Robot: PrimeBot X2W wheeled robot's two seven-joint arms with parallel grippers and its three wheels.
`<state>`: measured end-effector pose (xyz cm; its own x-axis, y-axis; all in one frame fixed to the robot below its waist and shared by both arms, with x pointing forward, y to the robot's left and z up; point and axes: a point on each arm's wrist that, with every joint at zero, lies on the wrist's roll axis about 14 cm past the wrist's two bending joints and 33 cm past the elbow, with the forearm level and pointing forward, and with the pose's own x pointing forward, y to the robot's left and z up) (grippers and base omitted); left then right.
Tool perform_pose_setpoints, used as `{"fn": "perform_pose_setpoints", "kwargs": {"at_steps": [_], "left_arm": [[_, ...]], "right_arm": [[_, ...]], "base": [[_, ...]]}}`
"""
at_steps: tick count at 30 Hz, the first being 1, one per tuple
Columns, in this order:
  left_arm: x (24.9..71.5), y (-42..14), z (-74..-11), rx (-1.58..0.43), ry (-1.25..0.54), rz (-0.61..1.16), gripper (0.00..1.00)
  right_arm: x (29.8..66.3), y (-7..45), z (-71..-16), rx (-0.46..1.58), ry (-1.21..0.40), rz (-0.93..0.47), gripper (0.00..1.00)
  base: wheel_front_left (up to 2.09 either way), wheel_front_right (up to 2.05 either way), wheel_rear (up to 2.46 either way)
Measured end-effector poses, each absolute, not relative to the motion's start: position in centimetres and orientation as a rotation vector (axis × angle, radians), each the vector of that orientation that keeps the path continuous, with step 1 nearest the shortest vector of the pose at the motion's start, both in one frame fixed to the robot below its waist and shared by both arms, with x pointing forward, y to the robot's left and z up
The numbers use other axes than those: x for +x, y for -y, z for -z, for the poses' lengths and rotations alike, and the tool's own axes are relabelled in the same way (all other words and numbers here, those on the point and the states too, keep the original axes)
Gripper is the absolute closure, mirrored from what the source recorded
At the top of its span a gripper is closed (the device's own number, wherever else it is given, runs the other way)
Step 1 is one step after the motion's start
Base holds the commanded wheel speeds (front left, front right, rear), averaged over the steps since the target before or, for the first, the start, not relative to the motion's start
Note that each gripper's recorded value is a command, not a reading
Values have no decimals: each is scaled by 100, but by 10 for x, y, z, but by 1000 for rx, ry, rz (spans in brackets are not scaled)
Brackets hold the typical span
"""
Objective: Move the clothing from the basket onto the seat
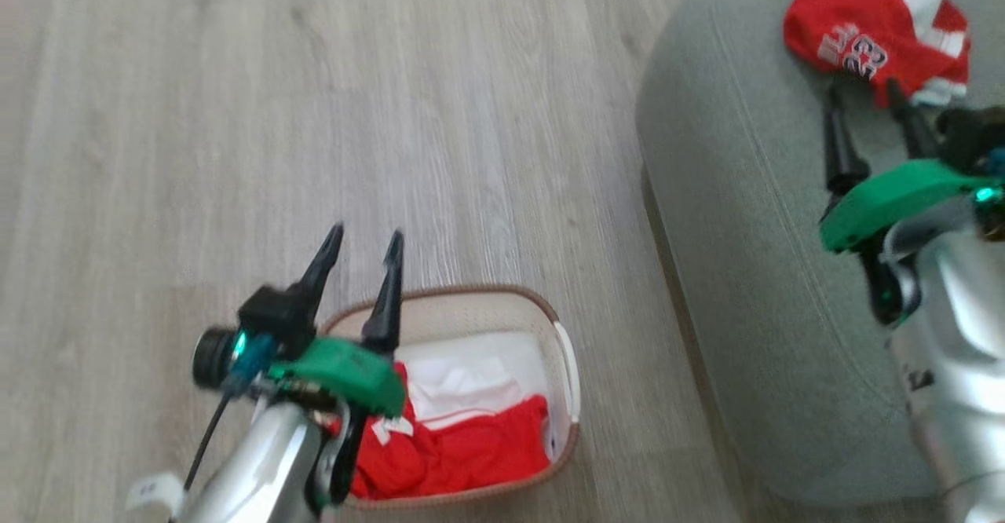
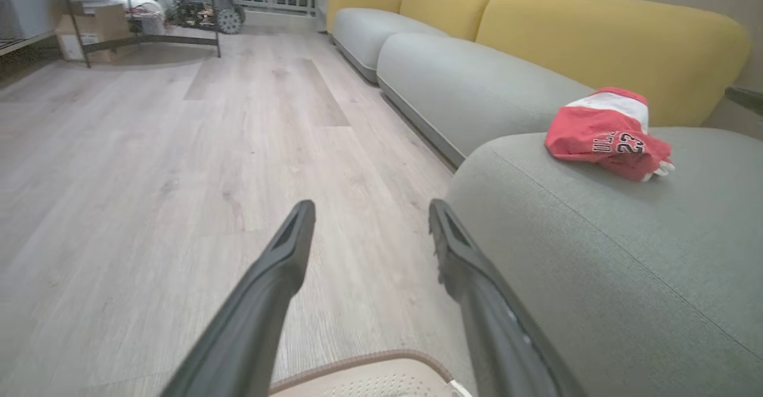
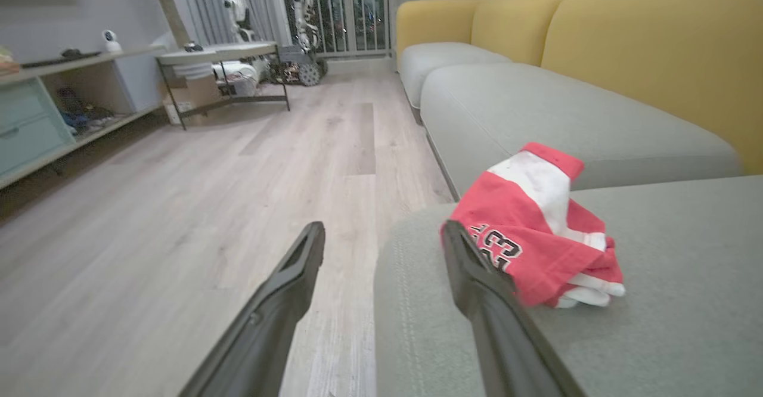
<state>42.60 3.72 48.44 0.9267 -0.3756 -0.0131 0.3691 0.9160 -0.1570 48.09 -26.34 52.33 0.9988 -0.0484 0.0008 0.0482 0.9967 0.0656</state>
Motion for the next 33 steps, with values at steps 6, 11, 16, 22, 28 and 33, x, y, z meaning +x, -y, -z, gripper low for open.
{"fn": "perform_pose_setpoints", "kwargs": {"at_steps": [6, 11, 16, 22, 28, 33], "left_arm": [[397, -84, -487, -151, -33, 234, 0], [375, -121, -488, -143, -17, 120, 0], [351, -150, -486, -138, -15, 29, 0], [328, -170, -481, -141, -21, -35, 0], [316, -173, -478, -139, -27, -45, 0], [311, -176, -474, -153, -37, -63, 0]], "right_arm": [[463, 214, -532, 134, 55, -42, 0], [447, 179, -532, 166, 75, -106, 0], [432, 153, -531, 165, 91, -158, 0], [408, 139, -518, 186, 74, -175, 0], [391, 143, -510, 186, 66, -163, 0], [377, 137, -496, 202, 26, -176, 0]], "base": [[0, 0, 0], [0, 0, 0], [0, 0, 0], [0, 0, 0], [0, 0, 0], [0, 0, 0]]}}
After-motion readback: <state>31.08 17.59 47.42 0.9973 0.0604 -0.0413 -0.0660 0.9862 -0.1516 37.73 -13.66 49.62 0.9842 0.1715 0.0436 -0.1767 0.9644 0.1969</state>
